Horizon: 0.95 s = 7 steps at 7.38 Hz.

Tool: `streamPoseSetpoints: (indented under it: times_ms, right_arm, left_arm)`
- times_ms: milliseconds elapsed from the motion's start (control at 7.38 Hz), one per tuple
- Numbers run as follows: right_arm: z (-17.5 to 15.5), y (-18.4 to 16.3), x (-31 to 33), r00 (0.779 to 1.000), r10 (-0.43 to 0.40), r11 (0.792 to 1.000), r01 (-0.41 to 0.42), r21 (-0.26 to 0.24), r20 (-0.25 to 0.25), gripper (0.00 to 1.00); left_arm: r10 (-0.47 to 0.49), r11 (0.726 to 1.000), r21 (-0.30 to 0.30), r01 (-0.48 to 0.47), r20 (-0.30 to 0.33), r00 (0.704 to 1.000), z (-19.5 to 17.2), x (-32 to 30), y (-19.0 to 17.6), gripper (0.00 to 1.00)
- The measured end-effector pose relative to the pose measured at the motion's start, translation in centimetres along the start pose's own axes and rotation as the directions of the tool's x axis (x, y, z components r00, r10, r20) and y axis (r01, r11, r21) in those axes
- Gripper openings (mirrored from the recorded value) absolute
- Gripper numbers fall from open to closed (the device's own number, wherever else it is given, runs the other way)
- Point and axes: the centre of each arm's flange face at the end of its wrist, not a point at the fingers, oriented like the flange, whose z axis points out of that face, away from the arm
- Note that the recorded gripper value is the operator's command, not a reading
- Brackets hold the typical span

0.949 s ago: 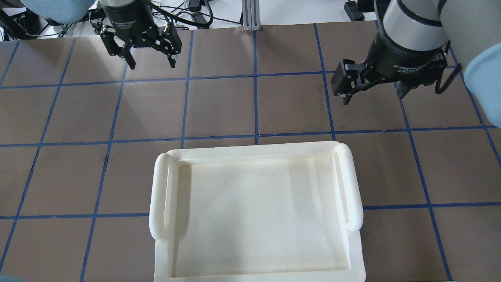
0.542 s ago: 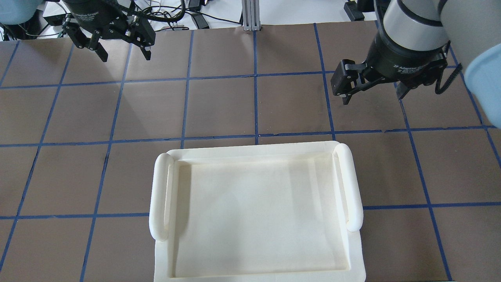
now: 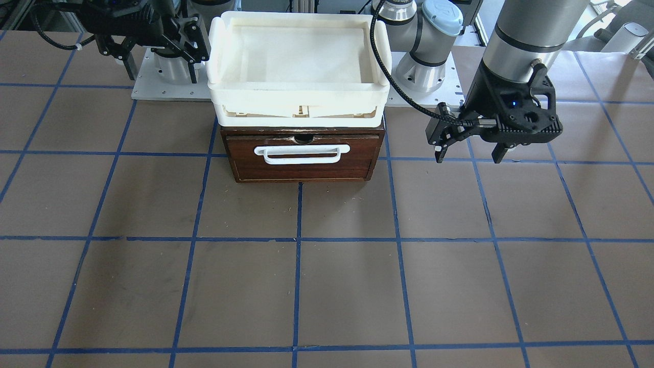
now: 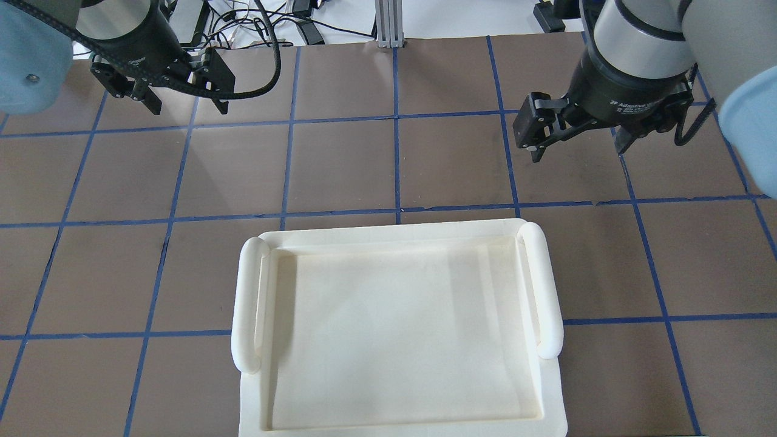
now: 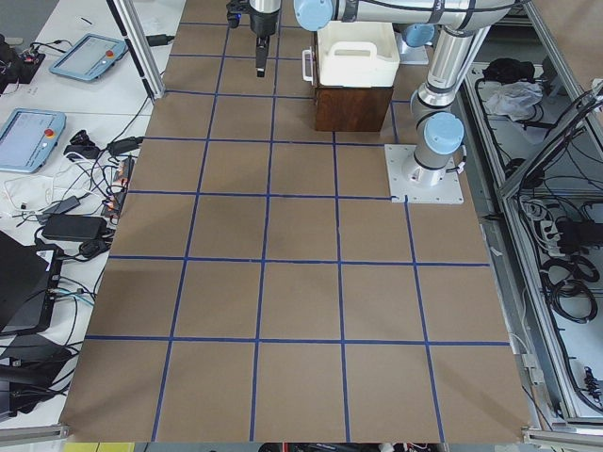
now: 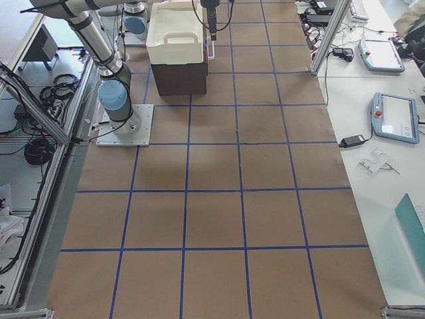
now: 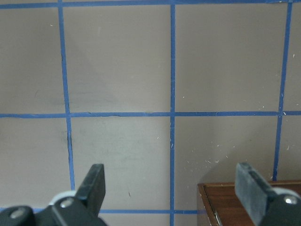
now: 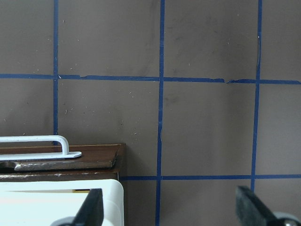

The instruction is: Put scissors in drawer and close it

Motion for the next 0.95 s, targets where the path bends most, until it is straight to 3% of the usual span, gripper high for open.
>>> streamPoseSetpoints:
  times_ms: [949]
  right_arm:
    - [-0.1, 0.1, 0.0, 1.0, 0.0, 1.0, 0.0, 0.001, 0.001, 1.0]
  left_arm:
    - [-0.039, 0.999, -0.022, 0.038, -0.01, 0.999, -1.2, -1.9, 1.6, 1.0]
